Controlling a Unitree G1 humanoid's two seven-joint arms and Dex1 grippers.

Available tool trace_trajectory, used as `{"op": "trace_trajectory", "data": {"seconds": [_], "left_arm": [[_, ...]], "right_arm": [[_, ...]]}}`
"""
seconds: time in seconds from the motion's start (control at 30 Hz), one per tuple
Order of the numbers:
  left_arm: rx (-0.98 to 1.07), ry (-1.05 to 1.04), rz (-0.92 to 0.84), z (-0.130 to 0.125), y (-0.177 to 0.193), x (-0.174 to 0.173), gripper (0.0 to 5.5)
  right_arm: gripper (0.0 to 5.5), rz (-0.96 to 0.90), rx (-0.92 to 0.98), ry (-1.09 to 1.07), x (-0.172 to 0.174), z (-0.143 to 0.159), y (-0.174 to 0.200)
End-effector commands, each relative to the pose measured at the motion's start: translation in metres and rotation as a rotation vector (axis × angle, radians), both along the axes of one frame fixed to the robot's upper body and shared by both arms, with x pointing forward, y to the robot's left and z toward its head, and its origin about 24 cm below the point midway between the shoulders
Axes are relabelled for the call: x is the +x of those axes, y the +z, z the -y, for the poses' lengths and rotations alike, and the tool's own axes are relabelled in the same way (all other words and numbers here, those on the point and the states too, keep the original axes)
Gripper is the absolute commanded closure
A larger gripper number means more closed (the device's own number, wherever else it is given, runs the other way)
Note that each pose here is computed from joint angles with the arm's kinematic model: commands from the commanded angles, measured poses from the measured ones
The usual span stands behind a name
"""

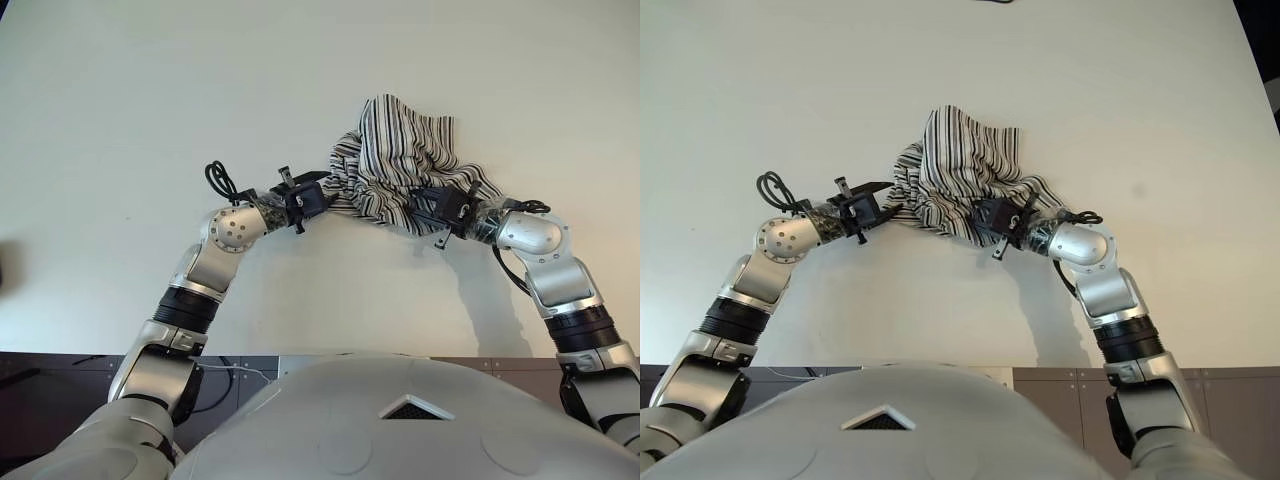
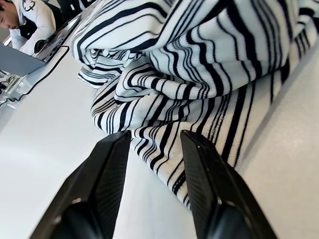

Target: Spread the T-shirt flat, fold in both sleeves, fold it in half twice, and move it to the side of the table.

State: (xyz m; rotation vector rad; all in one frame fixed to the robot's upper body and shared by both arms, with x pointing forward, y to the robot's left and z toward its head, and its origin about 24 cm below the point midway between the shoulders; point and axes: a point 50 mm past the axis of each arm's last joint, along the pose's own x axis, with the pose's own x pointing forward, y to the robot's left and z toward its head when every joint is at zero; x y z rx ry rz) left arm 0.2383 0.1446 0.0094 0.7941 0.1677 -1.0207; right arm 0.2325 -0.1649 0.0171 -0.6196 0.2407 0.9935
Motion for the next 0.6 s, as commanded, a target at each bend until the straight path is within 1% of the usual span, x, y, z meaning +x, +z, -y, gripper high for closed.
{"op": "trace_trajectory", "data": {"seconds": [0.03, 0.13, 0.2, 0.3, 0.33, 0.37, 0.4, 0.47, 0.53, 0.6], "left_arm": [[0.274, -0.088, -0.181, -0.033, -0.030, -0.025, 3.64], [0.439, -0.157, -0.264, -0.061, -0.045, -0.044, 3.64], [0.464, -0.244, -0.286, -0.071, -0.048, -0.062, 3.64], [0.335, -0.311, -0.280, -0.067, -0.037, -0.075, 3.64], [0.265, -0.301, -0.275, -0.062, -0.030, -0.075, 3.64], [0.160, -0.283, -0.274, -0.052, -0.020, -0.072, 3.64], [0.068, -0.269, -0.272, -0.043, -0.010, -0.070, 3.64], [-0.086, -0.253, -0.262, -0.024, 0.009, -0.063, 3.64], [-0.140, -0.248, -0.276, -0.016, 0.016, -0.062, 3.64], [-0.142, -0.242, -0.318, -0.016, 0.014, -0.065, 3.64]], "right_arm": [[4.27, 0.053, -0.202, -0.156, 0.021, 0.039, -0.013], [4.27, 0.145, -0.248, -0.241, 0.038, 0.061, -0.005], [4.27, 0.212, -0.241, -0.296, 0.049, 0.070, 0.005], [4.27, 0.299, -0.288, -0.339, 0.057, 0.080, 0.013], [4.27, 0.328, -0.300, -0.336, 0.058, 0.082, 0.015], [4.27, 0.352, -0.262, -0.316, 0.057, 0.079, 0.022], [4.27, 0.365, -0.212, -0.286, 0.056, 0.074, 0.028], [4.27, 0.334, -0.053, -0.124, 0.041, 0.052, 0.045], [4.27, 0.271, 0.020, 0.086, 0.015, 0.030, 0.057], [4.27, 0.194, 0.043, 0.246, -0.006, 0.015, 0.063]]}}
